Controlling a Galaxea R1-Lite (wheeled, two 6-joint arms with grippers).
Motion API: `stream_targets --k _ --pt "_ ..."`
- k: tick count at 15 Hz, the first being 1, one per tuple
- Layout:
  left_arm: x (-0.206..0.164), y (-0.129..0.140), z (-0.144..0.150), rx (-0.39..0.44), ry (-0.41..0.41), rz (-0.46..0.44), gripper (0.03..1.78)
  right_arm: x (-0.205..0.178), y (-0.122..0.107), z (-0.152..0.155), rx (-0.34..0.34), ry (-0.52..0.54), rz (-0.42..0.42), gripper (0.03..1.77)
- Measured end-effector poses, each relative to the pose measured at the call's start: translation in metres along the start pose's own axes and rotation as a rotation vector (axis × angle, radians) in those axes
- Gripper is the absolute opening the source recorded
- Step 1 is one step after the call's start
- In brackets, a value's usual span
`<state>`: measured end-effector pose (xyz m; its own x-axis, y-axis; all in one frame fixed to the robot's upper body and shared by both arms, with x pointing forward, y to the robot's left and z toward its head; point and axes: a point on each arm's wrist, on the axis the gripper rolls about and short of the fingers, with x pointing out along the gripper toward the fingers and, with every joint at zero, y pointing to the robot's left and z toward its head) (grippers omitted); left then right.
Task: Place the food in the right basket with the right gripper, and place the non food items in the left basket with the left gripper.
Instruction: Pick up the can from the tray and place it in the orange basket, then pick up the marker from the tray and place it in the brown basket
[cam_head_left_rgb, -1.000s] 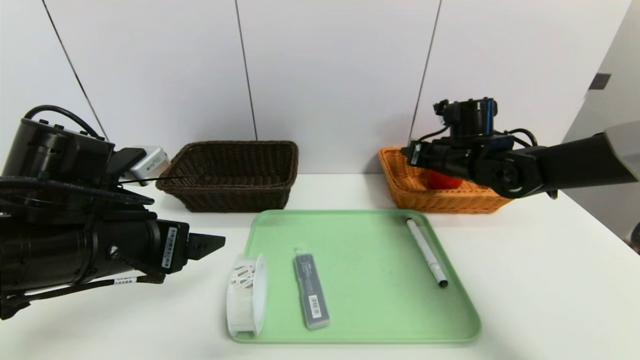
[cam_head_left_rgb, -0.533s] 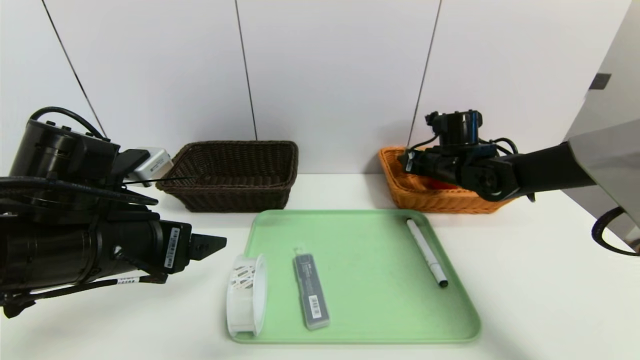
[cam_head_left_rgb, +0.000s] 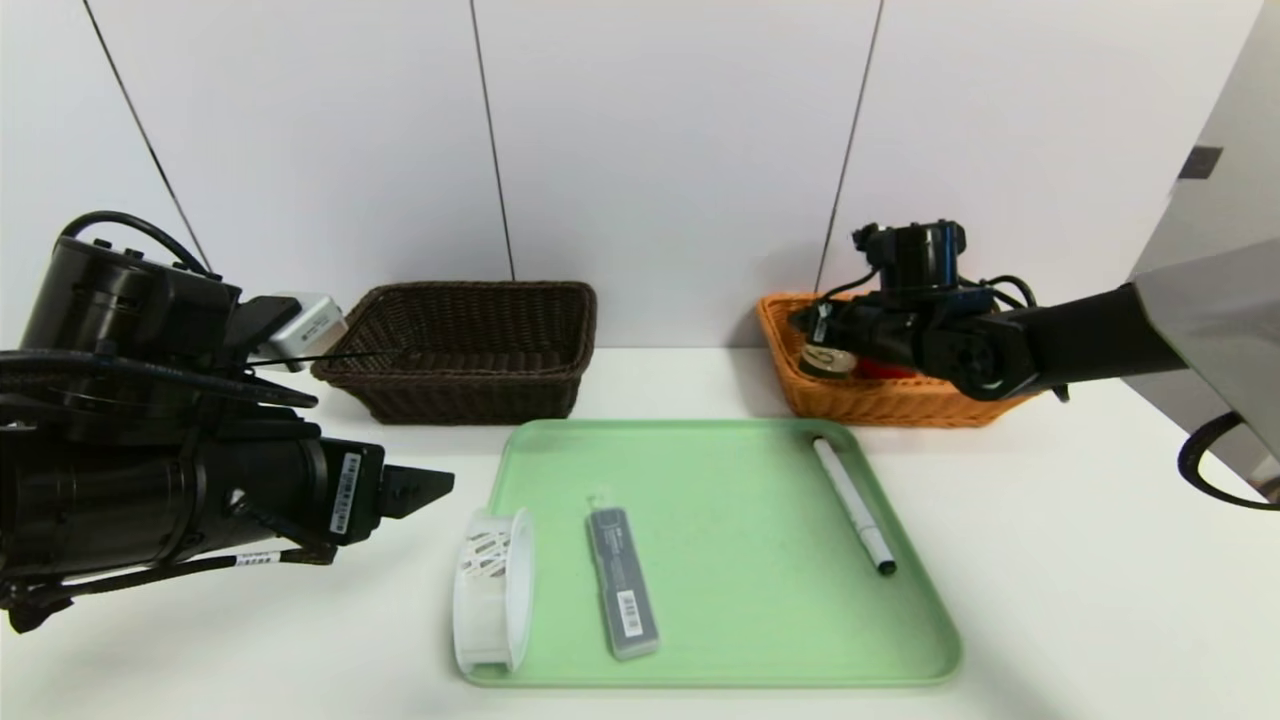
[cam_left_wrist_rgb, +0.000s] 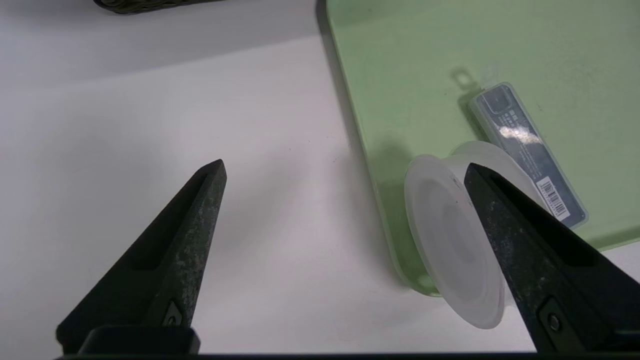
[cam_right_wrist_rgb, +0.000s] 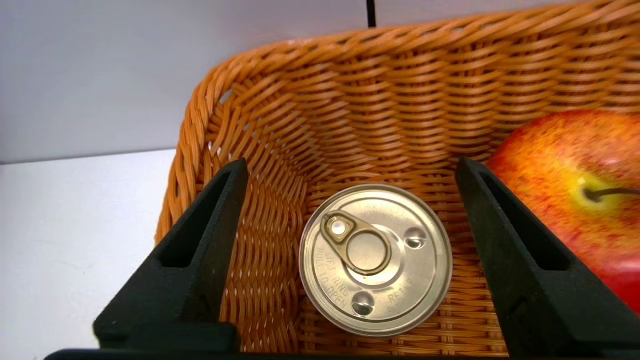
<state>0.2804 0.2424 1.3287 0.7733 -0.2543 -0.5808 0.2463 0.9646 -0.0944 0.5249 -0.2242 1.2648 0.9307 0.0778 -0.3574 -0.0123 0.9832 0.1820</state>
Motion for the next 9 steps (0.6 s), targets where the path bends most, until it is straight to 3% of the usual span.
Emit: stream_targets --k 4,7,9 --pt "-0.003 0.000 0.002 -0.001 -0.013 -0.003 1.69 -0.025 0.007 0.028 0.007 -0.053 0.018 1.55" --pt "-0.006 0.000 0.002 -0.001 -0.022 -0.007 1.69 -0.064 0.028 0.062 0.043 -0.125 0.079 1.60" --pt "-0.008 0.000 0.003 -0.001 -0.028 -0.008 1.69 -0.094 0.039 0.077 0.054 -0.109 0.104 1.63"
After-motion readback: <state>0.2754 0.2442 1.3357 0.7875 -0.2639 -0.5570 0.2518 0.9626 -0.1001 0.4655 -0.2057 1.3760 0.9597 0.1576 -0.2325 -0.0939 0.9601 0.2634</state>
